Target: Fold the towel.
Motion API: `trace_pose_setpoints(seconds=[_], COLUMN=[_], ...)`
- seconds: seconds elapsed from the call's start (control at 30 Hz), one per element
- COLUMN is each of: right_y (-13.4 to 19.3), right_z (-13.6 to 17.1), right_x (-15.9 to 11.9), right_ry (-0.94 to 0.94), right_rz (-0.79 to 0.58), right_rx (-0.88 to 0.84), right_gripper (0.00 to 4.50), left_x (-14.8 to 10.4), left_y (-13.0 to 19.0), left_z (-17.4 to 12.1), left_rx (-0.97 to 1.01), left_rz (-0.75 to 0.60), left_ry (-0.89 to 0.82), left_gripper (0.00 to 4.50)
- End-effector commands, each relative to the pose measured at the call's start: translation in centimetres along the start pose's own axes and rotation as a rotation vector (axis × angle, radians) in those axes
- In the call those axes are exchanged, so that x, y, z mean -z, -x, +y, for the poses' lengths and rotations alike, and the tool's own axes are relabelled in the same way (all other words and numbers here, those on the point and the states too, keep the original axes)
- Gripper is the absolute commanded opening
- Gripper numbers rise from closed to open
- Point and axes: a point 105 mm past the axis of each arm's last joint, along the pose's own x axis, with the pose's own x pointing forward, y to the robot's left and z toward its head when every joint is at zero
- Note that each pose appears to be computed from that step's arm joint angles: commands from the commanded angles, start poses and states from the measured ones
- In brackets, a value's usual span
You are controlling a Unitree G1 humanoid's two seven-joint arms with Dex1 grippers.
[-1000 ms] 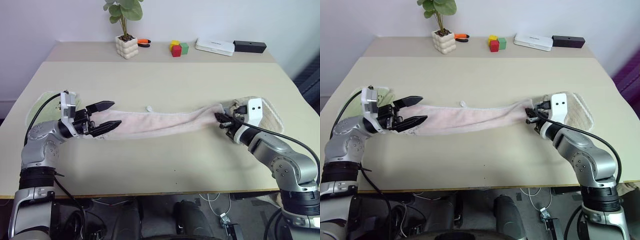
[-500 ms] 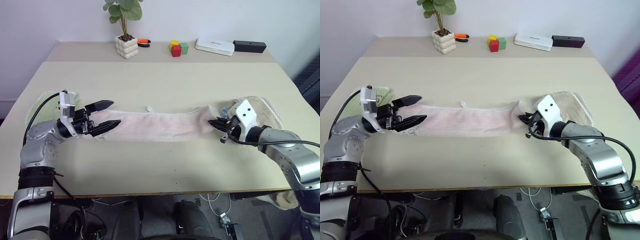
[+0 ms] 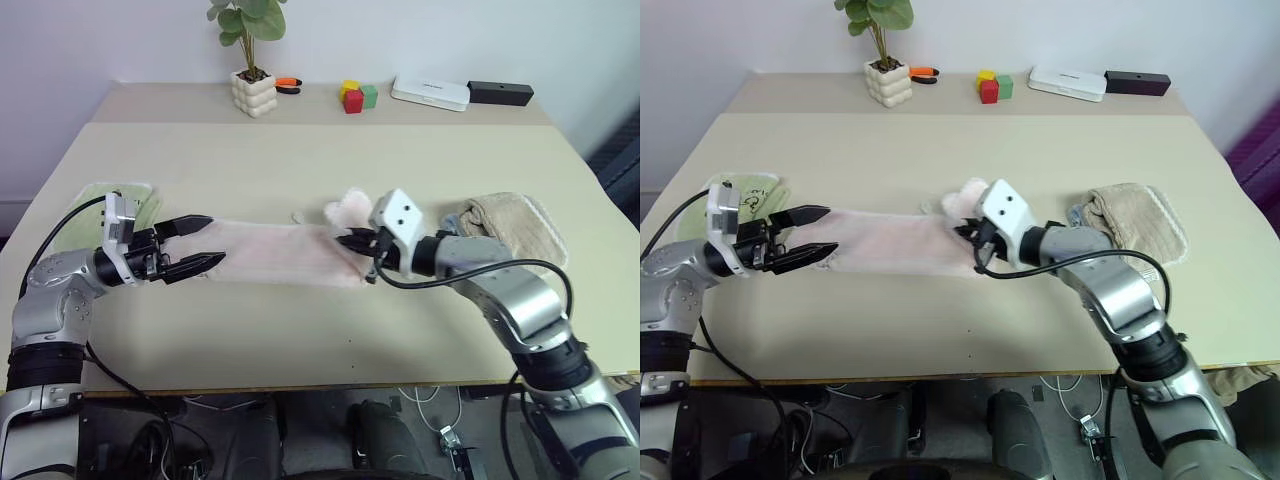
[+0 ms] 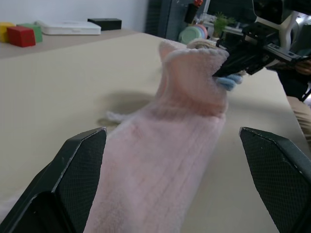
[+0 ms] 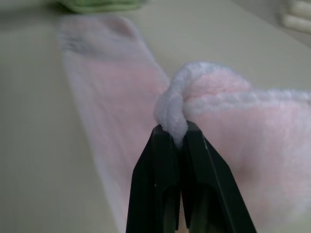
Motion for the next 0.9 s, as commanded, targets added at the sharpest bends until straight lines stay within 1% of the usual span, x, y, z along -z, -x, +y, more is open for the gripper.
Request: trace_pose_setpoints(seconds=[0.03,0.17,0.27,0.4,0.67,0.8,0.83,0.9], right_y=[-1.6,-3.5,-4.2,-4.9,-6.6,-7.2,-7.2,-7.5], right_z=[0.7,1.7,2.6,3.3,4.7,5.4,5.4,5.3], right_x=[-1.2,-1.1,-1.0,-0.1,0.3,0.5,0.7,0.8], right_ry=[0.026,0.022,0.008,0.028,0.024,-0.006,-0.010,-0.021], right_rz=[-0.046,-0.056,-0.066,-0.043,-0.039,-0.039,-0.029,-0.030], right_rx=[-0.037,-0.080,-0.114,-0.136,-0.169,-0.202,-0.198,-0.187], right_gripper=[0.03,0.03,0.03,0.03,0.03,0.03,0.62,1.33], left_x=[-1.3,-1.3,-1.4,-1.4,-1.4,-1.3,-1.3,-1.3], left_y=[0.4,0.4,0.5,0.6,0.8,0.8,0.8,0.8], left_z=[-0.4,-0.9,-1.1,-1.3,-1.7,-1.7,-1.7,-1.6], left_rx=[0.000,-0.002,-0.006,-0.016,-0.026,-0.033,-0.034,-0.033], left_rz=[-0.019,-0.012,-0.011,-0.007,-0.007,-0.003,-0.003,-0.004], left_ry=[-0.045,-0.046,-0.047,-0.049,-0.045,-0.045,-0.046,-0.046], left_gripper=[4.50,4.50,4.50,4.50,4.50,4.50,4.50,4.50])
